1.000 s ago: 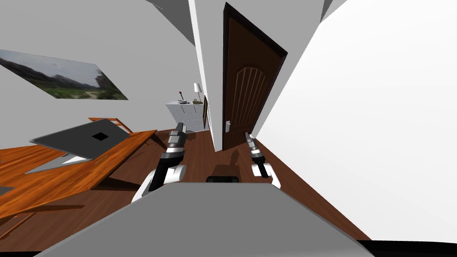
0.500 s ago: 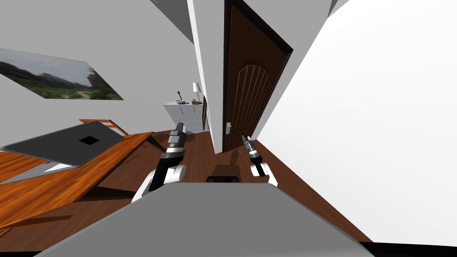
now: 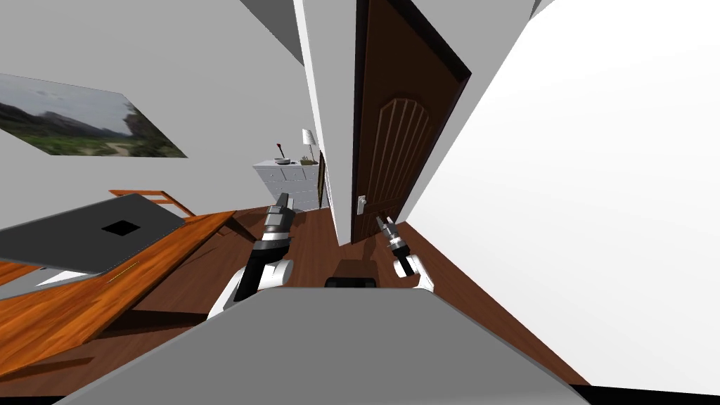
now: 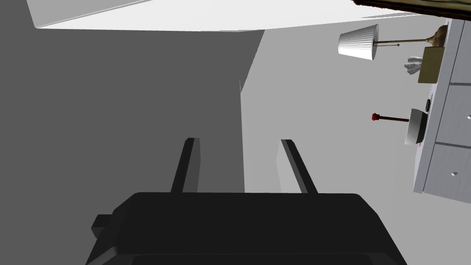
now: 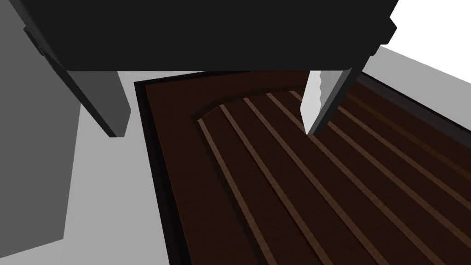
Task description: Pull the door open
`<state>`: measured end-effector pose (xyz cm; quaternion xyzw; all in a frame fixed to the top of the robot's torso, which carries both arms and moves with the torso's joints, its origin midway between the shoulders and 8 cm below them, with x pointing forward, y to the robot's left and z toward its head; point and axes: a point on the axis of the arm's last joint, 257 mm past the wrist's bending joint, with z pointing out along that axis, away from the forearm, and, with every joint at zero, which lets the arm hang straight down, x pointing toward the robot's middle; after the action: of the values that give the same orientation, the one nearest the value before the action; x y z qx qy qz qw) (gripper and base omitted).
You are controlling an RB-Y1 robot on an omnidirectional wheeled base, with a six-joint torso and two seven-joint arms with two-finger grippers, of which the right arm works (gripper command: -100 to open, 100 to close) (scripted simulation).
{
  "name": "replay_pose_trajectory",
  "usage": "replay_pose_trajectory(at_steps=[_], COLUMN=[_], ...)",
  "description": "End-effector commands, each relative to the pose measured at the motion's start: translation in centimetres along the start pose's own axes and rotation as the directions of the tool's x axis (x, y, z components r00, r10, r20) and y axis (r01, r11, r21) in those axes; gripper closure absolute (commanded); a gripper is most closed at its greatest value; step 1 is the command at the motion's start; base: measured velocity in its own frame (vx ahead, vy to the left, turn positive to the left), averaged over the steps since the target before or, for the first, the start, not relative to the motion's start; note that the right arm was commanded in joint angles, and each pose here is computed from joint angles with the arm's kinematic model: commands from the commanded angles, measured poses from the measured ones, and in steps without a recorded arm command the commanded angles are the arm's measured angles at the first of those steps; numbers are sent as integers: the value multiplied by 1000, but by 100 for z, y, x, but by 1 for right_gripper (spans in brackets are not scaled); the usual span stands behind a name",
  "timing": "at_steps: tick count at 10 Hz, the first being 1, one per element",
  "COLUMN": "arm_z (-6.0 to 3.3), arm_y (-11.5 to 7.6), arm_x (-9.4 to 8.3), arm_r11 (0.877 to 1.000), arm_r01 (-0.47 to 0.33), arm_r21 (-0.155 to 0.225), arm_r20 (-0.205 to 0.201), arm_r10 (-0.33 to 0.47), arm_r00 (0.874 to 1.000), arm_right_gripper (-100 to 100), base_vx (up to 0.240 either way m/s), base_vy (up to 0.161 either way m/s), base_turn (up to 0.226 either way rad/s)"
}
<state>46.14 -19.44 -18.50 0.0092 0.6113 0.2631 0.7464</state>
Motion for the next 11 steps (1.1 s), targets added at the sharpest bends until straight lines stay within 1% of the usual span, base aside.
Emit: replay_pose_trajectory(at_steps=[1, 3, 4, 5, 7, 8, 9, 11], arm_z=[-18, -27, -31, -40, -50, -62, -68, -93], arm_y=[-15, -57, -67, -85, -102, -118, -125, -151], arm_x=[152, 385, 443, 545, 644, 737, 776, 926], arm_r11=[999, 993, 991, 987, 981, 975, 973, 961], arm_r01=[43, 113, 130, 161, 189, 216, 227, 269], arm_r21=[-2, -14, -18, -26, -36, -46, -50, -70], arm_r20=[-33, -89, -103, -126, -149, -170, -179, -212], arm_r10=[-43, -114, -132, -163, -193, -221, -233, -278], arm_r00=[999, 989, 986, 979, 970, 960, 956, 937], arm_right_gripper=[-100, -100, -100, -100, -100, -100, -100, -100], base_vx=[143, 163, 158, 147, 132, 147, 134, 127], base_vy=[32, 59, 42, 29, 10, -7, 8, 29], base_turn=[-5, -13, -9, -5, -6, -8, -4, -8])
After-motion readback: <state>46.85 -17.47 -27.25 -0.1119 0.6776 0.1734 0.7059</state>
